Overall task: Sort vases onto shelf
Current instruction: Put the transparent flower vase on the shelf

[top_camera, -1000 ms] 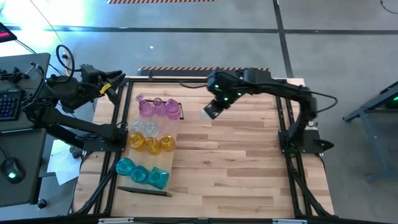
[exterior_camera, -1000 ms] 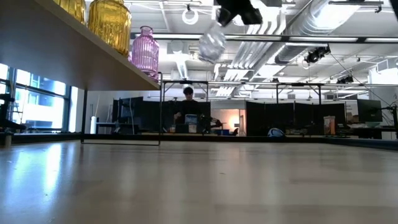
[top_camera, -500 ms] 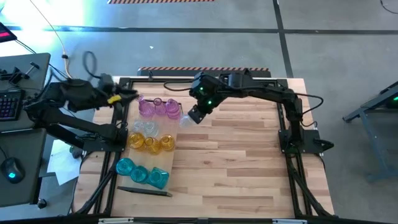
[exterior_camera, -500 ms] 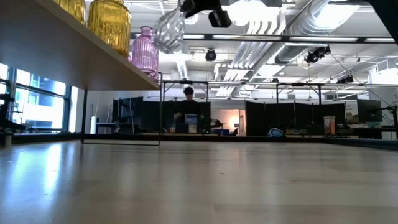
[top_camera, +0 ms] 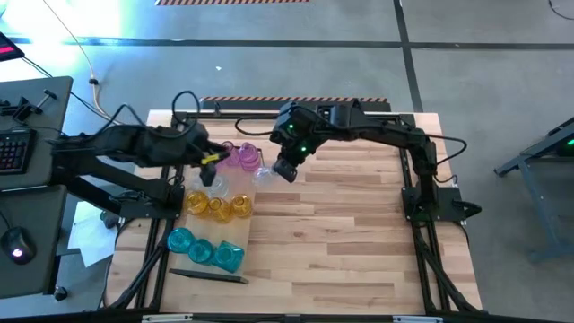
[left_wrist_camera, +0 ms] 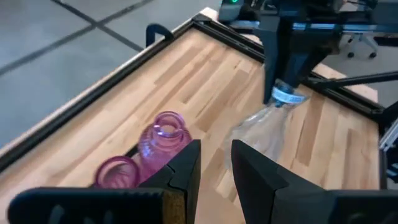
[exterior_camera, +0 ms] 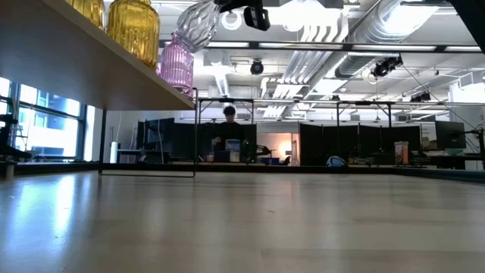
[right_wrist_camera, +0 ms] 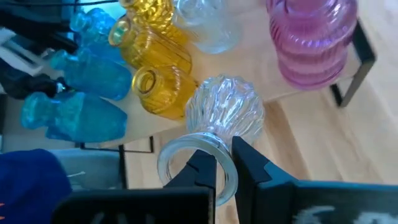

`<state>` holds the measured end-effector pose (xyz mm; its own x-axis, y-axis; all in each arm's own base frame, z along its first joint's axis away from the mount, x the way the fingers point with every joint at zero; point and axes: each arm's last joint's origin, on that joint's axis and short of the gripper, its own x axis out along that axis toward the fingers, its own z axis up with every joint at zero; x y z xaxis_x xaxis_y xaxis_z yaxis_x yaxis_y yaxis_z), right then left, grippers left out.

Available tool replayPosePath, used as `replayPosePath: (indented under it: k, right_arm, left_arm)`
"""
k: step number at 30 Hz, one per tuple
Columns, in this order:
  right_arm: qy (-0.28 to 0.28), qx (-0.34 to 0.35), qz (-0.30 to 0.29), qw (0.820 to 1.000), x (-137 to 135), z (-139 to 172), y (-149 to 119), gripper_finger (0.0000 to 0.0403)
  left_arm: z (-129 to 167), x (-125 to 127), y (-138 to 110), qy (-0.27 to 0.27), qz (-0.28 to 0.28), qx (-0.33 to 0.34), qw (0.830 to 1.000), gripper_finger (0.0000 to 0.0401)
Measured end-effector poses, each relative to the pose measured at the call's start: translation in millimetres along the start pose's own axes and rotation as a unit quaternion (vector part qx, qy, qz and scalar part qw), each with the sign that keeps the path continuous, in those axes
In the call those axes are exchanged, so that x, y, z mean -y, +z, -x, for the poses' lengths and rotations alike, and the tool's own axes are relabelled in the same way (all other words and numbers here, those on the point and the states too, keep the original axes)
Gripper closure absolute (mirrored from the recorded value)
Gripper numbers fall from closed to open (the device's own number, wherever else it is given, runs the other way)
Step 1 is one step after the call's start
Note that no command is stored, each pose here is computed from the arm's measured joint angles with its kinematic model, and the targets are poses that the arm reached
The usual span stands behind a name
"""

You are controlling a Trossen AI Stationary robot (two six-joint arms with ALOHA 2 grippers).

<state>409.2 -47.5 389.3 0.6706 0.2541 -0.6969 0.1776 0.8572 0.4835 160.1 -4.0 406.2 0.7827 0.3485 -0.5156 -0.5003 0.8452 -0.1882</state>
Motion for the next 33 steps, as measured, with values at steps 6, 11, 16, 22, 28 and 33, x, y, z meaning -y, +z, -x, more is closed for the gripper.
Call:
replayPosePath:
  k: [6,11,16,22,28,33]
  right_arm:
    - [0.003,0.015,0.049,0.999,4,-11,6,0.04]
    - [0.003,0.003,0.064,0.998,7,-35,6,0.04]
    - [-0.01,-0.001,0.046,0.999,11,-50,6,0.04]
    - [-0.016,0.029,0.04,0.999,10,-51,11,0.04]
    - [-0.011,0.04,0.035,0.999,8,-51,13,0.04]
    - [-0.008,0.038,0.035,0.999,8,-53,13,0.04]
  left_arm:
    - [-12,8,2,-0.011,0.018,-0.006,1.0,0.0321]
    - [-19,12,0,-0.01,0.013,-0.022,1.0,0.0321]
    - [-18,9,-8,-0.022,-0.035,-0.076,0.996,0.0321]
    - [-17,6,-17,-0.03,-0.074,-0.134,0.988,0.0321]
    - [-30,6,-17,-0.026,-0.079,-0.155,0.985,0.0328]
    - [-47,6,-21,-0.01,-0.086,-0.179,0.98,0.0345]
